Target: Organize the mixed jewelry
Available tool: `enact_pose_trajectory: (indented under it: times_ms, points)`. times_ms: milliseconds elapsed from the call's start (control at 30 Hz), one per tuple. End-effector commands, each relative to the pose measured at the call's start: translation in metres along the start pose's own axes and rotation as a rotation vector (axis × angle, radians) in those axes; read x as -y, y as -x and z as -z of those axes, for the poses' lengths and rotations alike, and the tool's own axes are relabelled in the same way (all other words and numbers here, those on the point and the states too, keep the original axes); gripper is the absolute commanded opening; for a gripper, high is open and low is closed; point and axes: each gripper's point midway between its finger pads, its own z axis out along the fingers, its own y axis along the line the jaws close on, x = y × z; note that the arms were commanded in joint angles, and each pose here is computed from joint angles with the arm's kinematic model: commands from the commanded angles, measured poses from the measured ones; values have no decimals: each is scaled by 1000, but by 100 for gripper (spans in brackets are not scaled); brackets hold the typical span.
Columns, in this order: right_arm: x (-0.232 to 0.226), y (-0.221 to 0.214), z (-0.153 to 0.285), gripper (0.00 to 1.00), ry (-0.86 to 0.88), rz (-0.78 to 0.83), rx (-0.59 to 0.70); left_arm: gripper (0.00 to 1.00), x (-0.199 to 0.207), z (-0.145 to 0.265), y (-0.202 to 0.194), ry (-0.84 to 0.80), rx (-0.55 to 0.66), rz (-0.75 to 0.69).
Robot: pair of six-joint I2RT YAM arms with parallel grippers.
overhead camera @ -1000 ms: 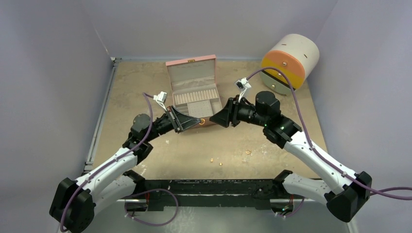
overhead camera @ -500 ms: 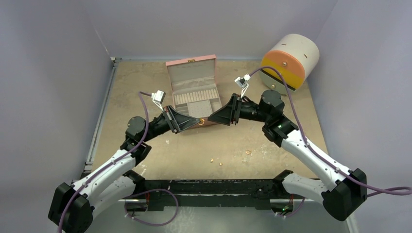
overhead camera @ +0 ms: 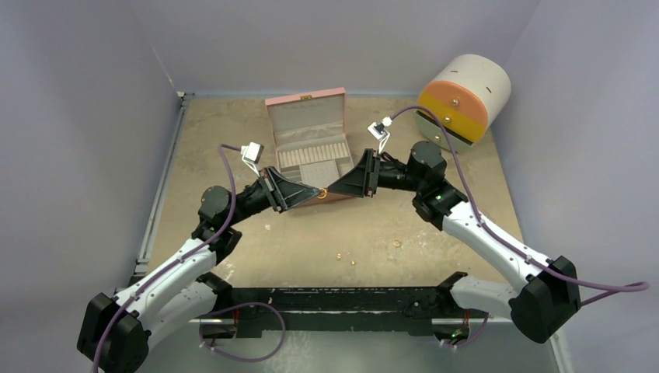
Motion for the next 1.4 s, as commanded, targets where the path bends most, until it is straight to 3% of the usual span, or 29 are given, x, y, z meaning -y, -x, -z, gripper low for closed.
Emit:
enact_pose_trajectory:
  times_ms: [0, 767, 1367]
  points:
    - [-29, 9, 0, 43, 102, 49, 0, 0, 34, -2, 12, -101, 20, -72]
    - [-37, 4, -9, 26, 138, 60, -27, 0, 31, -3, 11, -95, 11, -74]
    - [-37, 6, -8, 23, 126, 59, -3, 0, 28, -2, 8, -82, 2, -79]
